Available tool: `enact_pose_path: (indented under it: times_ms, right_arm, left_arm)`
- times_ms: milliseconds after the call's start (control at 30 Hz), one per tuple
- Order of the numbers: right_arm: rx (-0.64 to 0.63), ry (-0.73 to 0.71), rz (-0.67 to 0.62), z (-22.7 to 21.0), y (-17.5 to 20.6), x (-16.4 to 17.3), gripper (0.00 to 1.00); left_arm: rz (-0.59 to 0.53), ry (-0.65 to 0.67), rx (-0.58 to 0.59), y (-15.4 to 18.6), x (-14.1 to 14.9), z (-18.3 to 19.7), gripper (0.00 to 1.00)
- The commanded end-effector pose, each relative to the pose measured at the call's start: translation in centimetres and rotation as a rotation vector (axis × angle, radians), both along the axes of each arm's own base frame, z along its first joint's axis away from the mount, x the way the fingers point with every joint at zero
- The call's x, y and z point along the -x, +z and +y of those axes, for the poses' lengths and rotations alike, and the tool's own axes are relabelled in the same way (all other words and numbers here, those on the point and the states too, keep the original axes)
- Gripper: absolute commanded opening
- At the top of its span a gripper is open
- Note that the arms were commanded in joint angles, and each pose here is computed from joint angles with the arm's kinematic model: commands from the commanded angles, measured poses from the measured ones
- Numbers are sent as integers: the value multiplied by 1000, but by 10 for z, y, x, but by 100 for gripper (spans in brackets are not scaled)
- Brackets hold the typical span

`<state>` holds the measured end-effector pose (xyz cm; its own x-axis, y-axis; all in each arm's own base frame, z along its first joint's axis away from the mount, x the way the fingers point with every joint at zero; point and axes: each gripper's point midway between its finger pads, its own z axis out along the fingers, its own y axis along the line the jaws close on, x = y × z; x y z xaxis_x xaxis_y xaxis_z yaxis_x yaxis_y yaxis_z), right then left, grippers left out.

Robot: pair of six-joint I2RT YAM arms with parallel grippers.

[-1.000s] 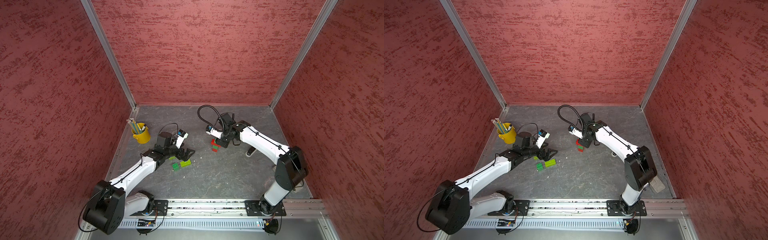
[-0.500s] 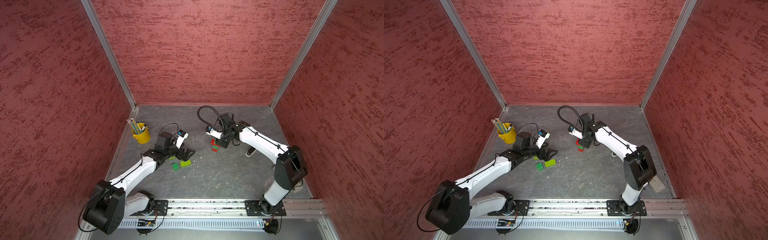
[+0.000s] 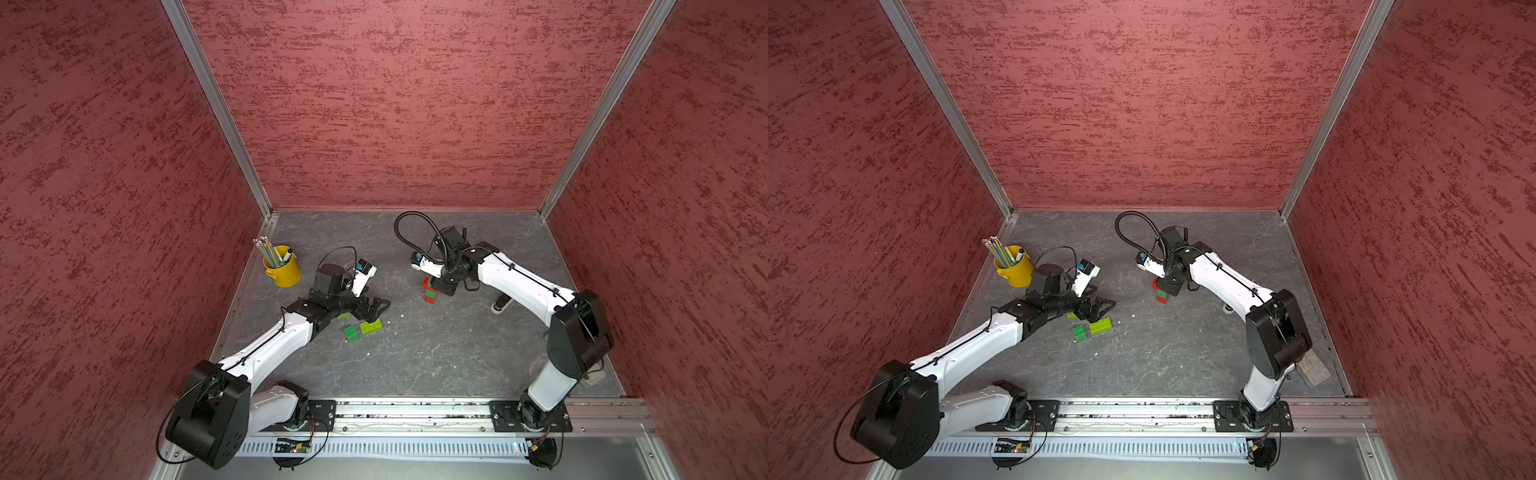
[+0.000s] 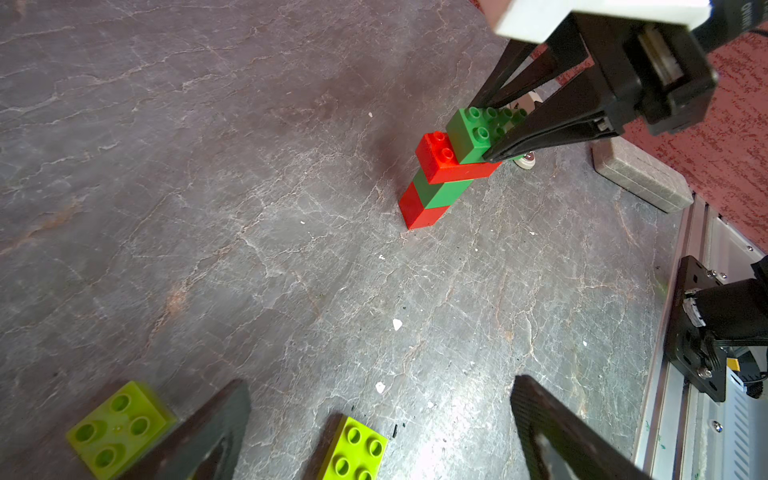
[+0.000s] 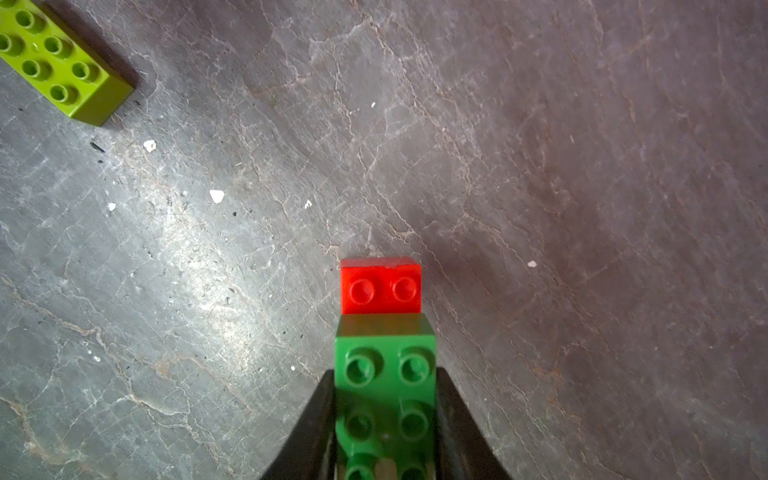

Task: Assemble a spoon with lego
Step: Assemble the lego brick with the lego brick.

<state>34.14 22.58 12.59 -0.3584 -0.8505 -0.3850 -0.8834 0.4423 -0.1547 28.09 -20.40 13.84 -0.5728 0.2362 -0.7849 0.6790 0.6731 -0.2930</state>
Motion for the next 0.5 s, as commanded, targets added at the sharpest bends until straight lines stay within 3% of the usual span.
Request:
enact_pose_path:
  times_ms: [0, 467]
  right_arm:
    - [32, 6, 76, -6, -21, 10, 21]
    - [102, -77, 244, -14, -57, 22, 17]
  left_arm:
    - [-31, -6, 0, 8, -5, -2, 100]
    - [-40, 6, -14, 7, -5, 1, 100]
